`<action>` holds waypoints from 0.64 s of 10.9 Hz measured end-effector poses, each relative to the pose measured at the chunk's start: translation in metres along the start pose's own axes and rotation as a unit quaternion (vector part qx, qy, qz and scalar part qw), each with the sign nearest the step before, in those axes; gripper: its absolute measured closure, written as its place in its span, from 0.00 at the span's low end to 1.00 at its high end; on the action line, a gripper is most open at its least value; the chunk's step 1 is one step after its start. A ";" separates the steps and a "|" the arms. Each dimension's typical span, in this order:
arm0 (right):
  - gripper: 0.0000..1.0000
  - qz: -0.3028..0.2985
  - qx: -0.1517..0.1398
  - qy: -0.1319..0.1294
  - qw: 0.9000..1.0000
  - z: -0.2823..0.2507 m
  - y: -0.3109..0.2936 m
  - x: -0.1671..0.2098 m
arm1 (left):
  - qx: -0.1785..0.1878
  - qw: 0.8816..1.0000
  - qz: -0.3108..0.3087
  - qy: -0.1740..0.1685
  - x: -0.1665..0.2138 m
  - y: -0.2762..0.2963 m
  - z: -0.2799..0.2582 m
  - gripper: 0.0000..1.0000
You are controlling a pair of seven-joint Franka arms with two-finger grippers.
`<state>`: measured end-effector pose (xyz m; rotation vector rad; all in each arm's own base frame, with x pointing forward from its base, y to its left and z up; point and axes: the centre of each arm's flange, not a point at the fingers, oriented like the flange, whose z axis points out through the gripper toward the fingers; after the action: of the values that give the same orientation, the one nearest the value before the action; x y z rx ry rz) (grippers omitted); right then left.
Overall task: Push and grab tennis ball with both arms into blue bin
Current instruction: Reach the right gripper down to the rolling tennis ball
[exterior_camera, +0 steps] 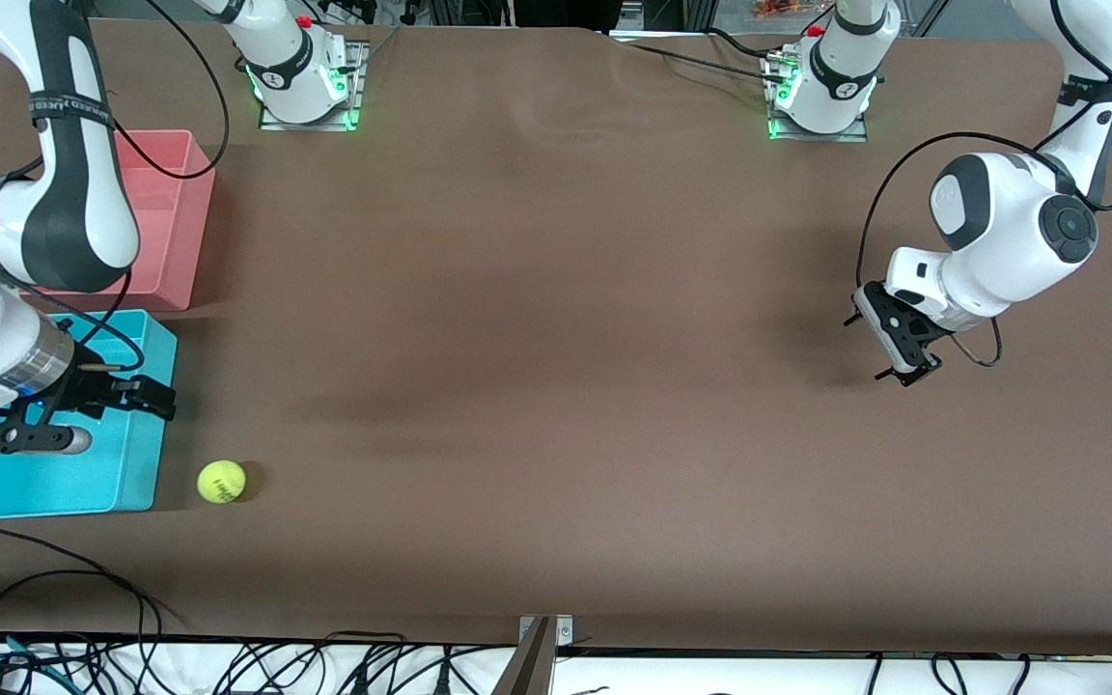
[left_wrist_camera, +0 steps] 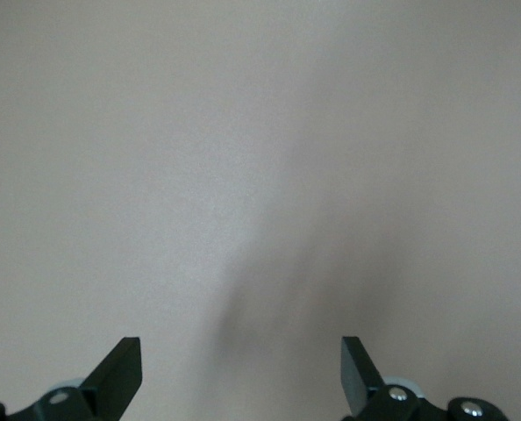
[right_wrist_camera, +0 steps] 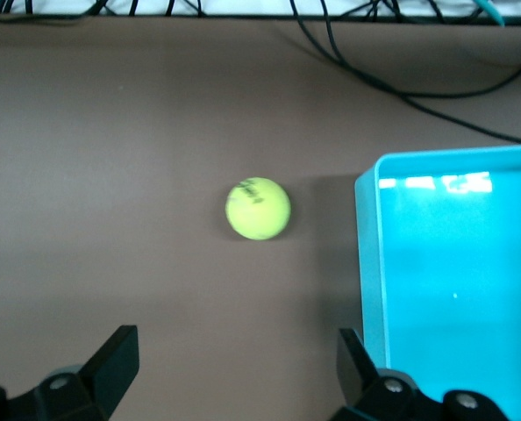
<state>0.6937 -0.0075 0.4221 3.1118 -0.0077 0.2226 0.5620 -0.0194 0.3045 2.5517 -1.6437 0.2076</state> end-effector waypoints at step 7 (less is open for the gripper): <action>0.00 -0.001 -0.014 0.033 0.999 0.101 0.001 0.014 | 0.005 1.000 0.002 0.002 0.002 0.001 -0.009 0.00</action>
<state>0.7222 -0.0109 0.3246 3.0756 -0.0058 0.3223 0.5618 -0.0203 0.3137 2.5543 -1.6514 0.2211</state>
